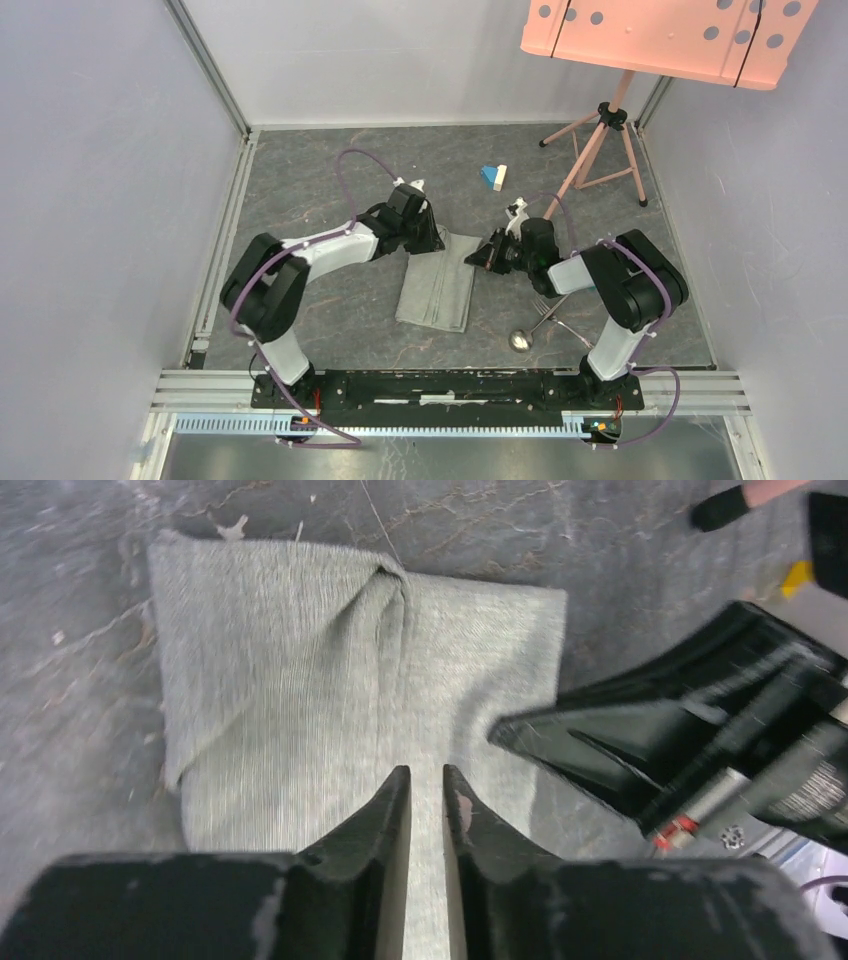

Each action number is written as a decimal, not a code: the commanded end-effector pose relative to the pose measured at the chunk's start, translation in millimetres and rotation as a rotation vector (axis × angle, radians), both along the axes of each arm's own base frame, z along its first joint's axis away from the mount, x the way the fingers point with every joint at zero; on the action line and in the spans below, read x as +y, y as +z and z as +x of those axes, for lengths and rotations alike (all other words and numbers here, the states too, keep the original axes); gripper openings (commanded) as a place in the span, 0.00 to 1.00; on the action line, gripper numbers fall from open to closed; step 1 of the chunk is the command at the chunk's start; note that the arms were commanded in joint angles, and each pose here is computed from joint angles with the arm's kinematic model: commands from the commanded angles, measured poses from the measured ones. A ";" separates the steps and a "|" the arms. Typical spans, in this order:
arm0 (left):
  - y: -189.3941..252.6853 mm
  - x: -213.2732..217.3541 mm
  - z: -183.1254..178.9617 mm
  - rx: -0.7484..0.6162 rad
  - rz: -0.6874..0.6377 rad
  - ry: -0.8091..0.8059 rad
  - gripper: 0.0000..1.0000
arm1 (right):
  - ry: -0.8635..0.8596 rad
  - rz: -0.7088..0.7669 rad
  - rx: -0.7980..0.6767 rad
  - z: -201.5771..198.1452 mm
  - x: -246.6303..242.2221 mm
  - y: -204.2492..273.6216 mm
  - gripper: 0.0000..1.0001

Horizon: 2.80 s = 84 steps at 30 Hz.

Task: Fold the napkin into a case and place the utensils inside
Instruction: Pick up the 2/3-rectangle-folded napkin at the center of the board, then fold the 2/3-rectangle-folded napkin at the center of the board.

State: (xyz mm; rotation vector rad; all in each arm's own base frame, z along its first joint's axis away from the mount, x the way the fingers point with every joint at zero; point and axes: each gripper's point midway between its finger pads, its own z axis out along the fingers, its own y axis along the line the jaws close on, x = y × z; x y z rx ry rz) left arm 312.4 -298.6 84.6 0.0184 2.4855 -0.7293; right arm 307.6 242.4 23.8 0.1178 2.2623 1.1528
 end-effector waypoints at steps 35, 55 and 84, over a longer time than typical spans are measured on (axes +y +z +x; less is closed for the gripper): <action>-14.8 -6.4 40.7 -0.097 -0.163 0.034 0.13 | -0.153 -0.662 -0.051 52.3 46.2 42.1 0.00; -39.5 60.6 -7.9 -0.003 -0.116 0.176 0.66 | -0.096 -0.847 -0.097 56.8 59.3 52.1 0.00; -71.5 46.9 -18.9 -0.032 -0.306 0.305 0.18 | -0.167 -0.621 0.085 43.0 128.1 26.2 0.00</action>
